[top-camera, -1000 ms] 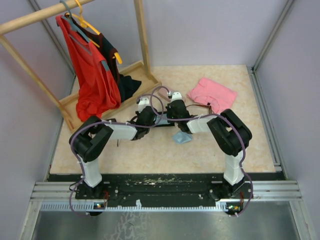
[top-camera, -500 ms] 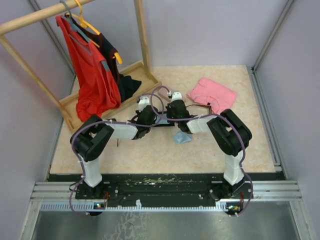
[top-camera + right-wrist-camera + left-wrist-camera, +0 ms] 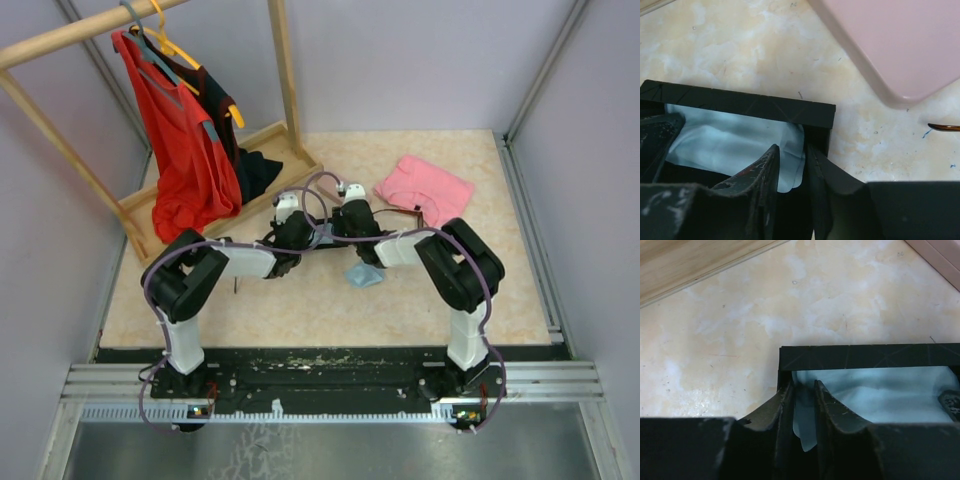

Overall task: Organize the sunglasses
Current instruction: Place the glasses cleaning cloth in the sunglasses case.

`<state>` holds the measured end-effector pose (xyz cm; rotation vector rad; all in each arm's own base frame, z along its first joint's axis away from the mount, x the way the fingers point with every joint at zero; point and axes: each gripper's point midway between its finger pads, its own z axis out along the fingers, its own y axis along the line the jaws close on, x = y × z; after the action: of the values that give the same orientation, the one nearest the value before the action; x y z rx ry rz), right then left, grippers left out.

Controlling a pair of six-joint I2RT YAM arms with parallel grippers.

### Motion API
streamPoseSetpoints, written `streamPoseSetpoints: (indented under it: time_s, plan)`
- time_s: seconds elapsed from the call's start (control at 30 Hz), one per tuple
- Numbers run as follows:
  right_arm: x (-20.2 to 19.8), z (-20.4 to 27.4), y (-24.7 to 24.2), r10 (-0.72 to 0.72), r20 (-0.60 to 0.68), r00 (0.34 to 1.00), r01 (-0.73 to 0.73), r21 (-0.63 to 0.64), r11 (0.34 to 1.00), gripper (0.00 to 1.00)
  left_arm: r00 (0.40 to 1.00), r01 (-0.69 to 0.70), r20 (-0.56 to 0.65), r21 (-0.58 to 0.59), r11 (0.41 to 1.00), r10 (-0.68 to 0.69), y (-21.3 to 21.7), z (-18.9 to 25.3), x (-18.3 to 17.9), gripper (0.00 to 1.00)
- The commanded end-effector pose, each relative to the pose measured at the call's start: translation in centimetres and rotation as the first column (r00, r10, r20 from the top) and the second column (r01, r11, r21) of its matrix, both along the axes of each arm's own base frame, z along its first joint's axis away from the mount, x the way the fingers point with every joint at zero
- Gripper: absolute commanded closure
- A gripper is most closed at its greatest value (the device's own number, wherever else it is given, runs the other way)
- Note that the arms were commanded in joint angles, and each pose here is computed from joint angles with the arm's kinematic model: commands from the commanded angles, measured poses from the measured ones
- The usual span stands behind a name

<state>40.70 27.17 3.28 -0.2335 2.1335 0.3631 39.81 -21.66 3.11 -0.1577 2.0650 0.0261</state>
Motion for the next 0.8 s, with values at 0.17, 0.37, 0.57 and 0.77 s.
streamPoseSetpoints:
  time_s: [0.17, 0.37, 0.57, 0.77]
  plan:
    - [0.2, 4.0, -2.5, -0.059, 0.088, 0.994, 0.059, 0.005, 0.998, 0.63, 1.000, -0.030, -0.006, 0.008, 1.000, 0.030, 1.7, 2.1, -0.8, 0.62]
    - [-0.9, 6.4, -3.1, -0.050, 0.118, 0.992, 0.048, 0.023, 0.999, 0.54, 0.999, -0.038, 0.005, -0.036, 0.999, 0.038, 2.3, 3.8, -1.9, 0.55]
    - [-2.1, 8.5, -4.3, -0.070, 0.134, 0.989, 0.066, 0.031, 0.997, 0.51, 0.999, -0.040, 0.002, -0.060, 0.997, 0.040, 3.2, 4.6, -3.3, 0.51]
    - [-3.4, 8.9, -4.6, -0.096, 0.080, 0.992, 0.090, 0.076, 0.993, 0.47, 0.999, -0.043, -0.020, -0.073, 0.996, 0.042, 3.8, 4.9, -4.3, 0.48]
